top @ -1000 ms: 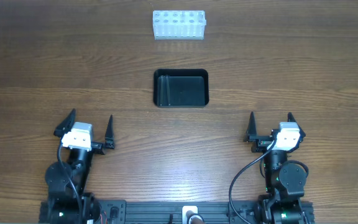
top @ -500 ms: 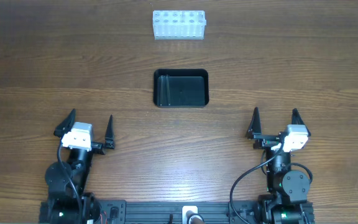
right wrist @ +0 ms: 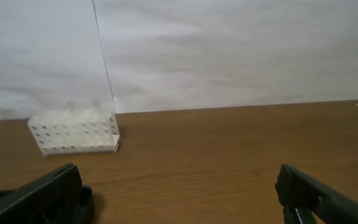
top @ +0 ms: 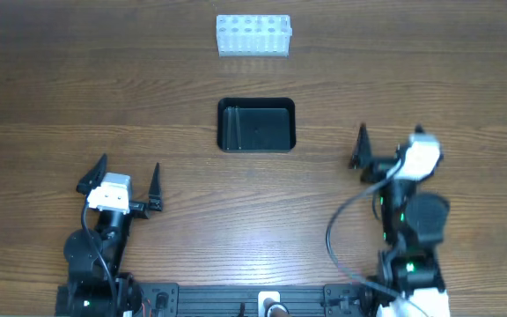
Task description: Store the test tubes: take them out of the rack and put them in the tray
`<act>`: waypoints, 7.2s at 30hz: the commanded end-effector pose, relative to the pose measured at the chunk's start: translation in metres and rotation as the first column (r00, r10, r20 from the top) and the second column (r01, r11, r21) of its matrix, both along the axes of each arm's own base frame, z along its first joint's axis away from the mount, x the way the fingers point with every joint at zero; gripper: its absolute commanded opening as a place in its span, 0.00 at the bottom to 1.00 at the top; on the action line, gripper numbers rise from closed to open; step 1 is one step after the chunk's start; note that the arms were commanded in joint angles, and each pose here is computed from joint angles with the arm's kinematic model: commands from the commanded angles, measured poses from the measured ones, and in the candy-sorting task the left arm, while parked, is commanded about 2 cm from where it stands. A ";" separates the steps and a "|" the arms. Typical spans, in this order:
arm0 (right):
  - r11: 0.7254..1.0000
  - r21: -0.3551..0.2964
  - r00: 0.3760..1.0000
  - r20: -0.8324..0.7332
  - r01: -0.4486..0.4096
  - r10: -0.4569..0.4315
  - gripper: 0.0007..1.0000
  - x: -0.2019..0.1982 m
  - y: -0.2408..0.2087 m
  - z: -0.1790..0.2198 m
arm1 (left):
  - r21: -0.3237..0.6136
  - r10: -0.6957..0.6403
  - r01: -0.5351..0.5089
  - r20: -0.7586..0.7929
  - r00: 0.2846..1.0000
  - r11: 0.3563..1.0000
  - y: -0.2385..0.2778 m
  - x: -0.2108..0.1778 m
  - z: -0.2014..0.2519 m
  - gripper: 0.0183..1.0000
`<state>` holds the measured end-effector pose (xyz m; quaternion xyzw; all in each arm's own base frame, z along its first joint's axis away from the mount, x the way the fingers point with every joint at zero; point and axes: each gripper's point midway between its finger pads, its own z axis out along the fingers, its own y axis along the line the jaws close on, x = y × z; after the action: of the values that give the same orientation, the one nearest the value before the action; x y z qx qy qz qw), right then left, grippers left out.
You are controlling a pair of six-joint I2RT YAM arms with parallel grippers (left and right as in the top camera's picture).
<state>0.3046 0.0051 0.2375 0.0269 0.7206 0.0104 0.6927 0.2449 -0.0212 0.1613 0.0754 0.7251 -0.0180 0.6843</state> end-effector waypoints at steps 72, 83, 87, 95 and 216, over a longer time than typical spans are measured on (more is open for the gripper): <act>0.999 -0.011 0.892 -0.451 -0.047 0.038 0.93 0.294 0.236 -0.100 | 0.007 -0.005 0.005 0.001 1.000 1.000 0.000 0.000 -0.002 1.00; 0.999 -0.014 0.889 -0.457 -0.041 0.030 0.89 0.298 0.234 -0.113 | 0.007 -0.005 0.005 0.001 1.000 1.000 0.000 0.000 -0.002 1.00; 0.999 -0.014 0.888 -0.459 -0.040 0.029 0.85 0.299 0.233 -0.114 | 0.007 -0.005 0.005 0.001 1.000 1.000 0.000 0.000 -0.002 1.00; 0.999 -0.017 0.888 -0.459 -0.034 0.022 0.69 0.299 0.230 -0.114 | 0.007 -0.005 0.005 0.001 1.000 1.000 0.000 0.000 -0.002 1.00; 0.999 -0.016 0.978 -0.205 -0.047 0.043 0.14 0.239 0.203 0.119 | 0.007 -0.005 0.005 0.001 1.000 1.000 0.000 0.000 -0.002 1.00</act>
<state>0.5675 0.2193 0.2875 -0.0080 0.8163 0.0025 0.5776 0.2449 -0.0212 0.1614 0.0753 0.7248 -0.0179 0.6846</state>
